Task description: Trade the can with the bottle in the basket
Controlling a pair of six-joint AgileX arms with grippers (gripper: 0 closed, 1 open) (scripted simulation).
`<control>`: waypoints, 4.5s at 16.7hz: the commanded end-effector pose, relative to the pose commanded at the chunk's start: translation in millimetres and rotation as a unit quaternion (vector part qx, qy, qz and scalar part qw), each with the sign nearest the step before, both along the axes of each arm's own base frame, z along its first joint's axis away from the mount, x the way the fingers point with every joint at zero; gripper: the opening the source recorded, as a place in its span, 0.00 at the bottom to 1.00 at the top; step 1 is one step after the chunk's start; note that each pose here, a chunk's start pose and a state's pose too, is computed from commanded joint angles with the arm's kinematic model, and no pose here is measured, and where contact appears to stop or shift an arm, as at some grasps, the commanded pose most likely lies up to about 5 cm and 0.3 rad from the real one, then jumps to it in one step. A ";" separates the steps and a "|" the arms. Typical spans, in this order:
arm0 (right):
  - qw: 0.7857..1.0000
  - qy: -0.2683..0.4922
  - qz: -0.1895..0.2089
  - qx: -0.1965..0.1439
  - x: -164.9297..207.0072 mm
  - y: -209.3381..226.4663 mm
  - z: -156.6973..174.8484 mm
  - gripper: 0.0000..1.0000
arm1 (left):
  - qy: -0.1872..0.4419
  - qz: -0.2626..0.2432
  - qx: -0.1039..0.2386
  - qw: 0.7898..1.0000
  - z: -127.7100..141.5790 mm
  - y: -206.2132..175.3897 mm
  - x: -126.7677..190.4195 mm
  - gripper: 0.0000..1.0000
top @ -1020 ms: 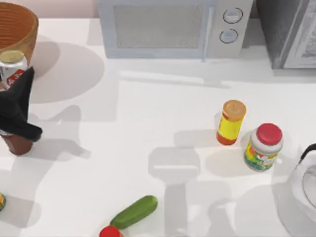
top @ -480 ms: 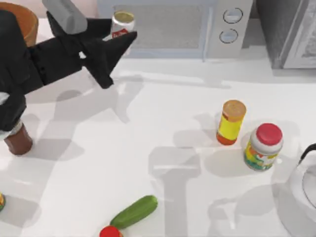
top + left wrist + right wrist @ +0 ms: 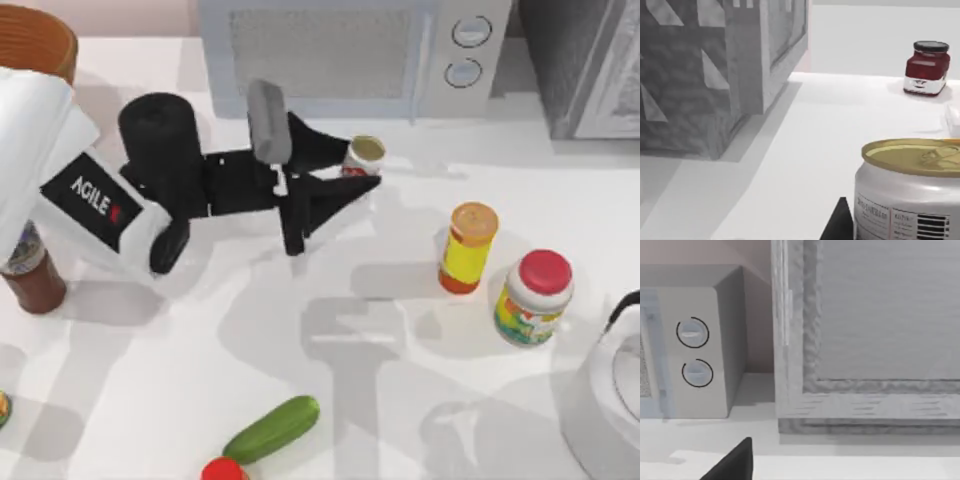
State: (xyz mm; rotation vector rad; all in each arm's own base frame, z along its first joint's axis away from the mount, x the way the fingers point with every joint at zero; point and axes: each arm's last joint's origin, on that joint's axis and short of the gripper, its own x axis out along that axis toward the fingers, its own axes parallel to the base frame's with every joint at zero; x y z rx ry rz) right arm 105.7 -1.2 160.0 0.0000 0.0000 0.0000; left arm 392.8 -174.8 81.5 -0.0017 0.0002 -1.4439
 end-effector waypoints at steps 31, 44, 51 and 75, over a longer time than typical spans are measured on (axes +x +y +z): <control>1.000 0.000 0.000 0.000 0.0 0.0 0.0 1.00 | -0.001 -0.073 0.000 0.997 -63.5 -19.1 2.1 1.00; 1.000 0.000 0.000 0.000 0.0 0.0 0.0 1.00 | 0.033 0.152 0.016 0.988 66.0 56.1 -18.8 1.00; 1.000 0.000 0.000 0.000 0.0 0.0 0.0 1.00 | 0.019 0.400 0.014 0.916 164.6 132.7 -146.8 1.00; 1.000 0.000 0.000 0.000 0.0 0.0 0.0 1.00 | 0.001 0.659 0.003 0.752 80.3 173.5 -283.1 1.00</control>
